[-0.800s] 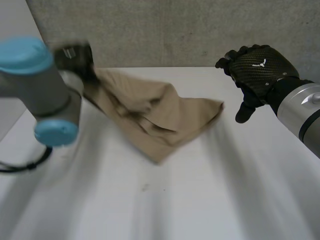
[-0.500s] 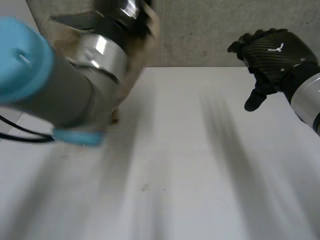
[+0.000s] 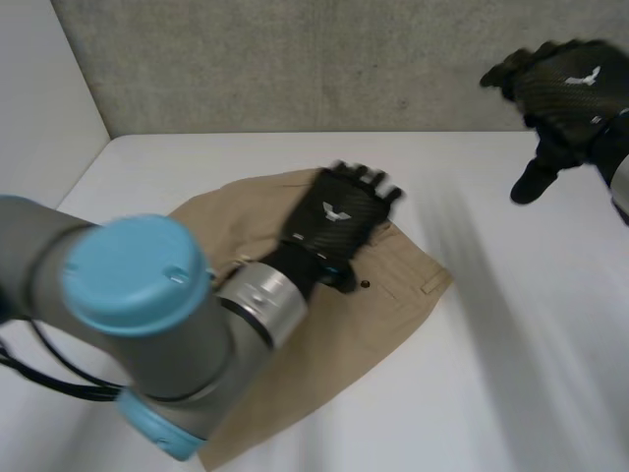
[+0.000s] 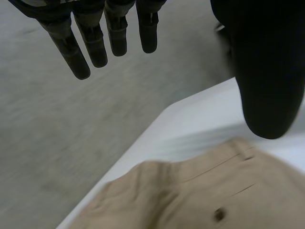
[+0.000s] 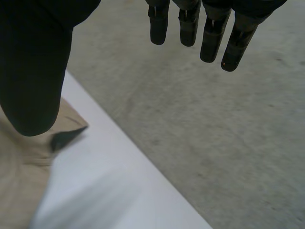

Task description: Fold the shorts.

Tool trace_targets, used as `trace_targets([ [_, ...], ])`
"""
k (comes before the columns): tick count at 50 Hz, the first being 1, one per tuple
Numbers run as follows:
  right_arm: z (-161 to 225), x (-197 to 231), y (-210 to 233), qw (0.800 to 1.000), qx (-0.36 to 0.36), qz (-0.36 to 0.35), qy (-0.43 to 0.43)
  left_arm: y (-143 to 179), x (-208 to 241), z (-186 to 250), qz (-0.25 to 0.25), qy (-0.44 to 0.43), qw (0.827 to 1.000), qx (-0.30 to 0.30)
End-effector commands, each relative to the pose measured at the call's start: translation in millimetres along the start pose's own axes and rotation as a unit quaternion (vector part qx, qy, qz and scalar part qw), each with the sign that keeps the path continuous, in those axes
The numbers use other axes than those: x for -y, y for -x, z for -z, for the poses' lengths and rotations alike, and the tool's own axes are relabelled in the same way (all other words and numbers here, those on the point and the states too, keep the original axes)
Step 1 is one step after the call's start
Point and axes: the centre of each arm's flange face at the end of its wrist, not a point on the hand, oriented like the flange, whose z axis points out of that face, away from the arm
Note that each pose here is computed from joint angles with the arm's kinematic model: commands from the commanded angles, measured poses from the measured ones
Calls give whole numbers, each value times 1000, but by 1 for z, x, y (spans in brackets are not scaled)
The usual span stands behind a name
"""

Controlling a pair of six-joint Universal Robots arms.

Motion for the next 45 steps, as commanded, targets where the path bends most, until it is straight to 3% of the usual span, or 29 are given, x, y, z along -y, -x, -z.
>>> trace_targets([
  [1,2,-37,42,988,139,67,10,41,-13,43,54,99,987,113],
  [9,-21,-101,76,960,243,124,56,40,-35,84,109,199,956,184],
  [19,-60,-148,88,958,244,137,63,16,-56,118,130,284,935,167],
  [24,-78,-159,86,963,219,149,51,13,-62,124,128,297,931,168],
  [45,-103,-189,93,961,225,148,62,-6,-68,147,111,331,926,145],
])
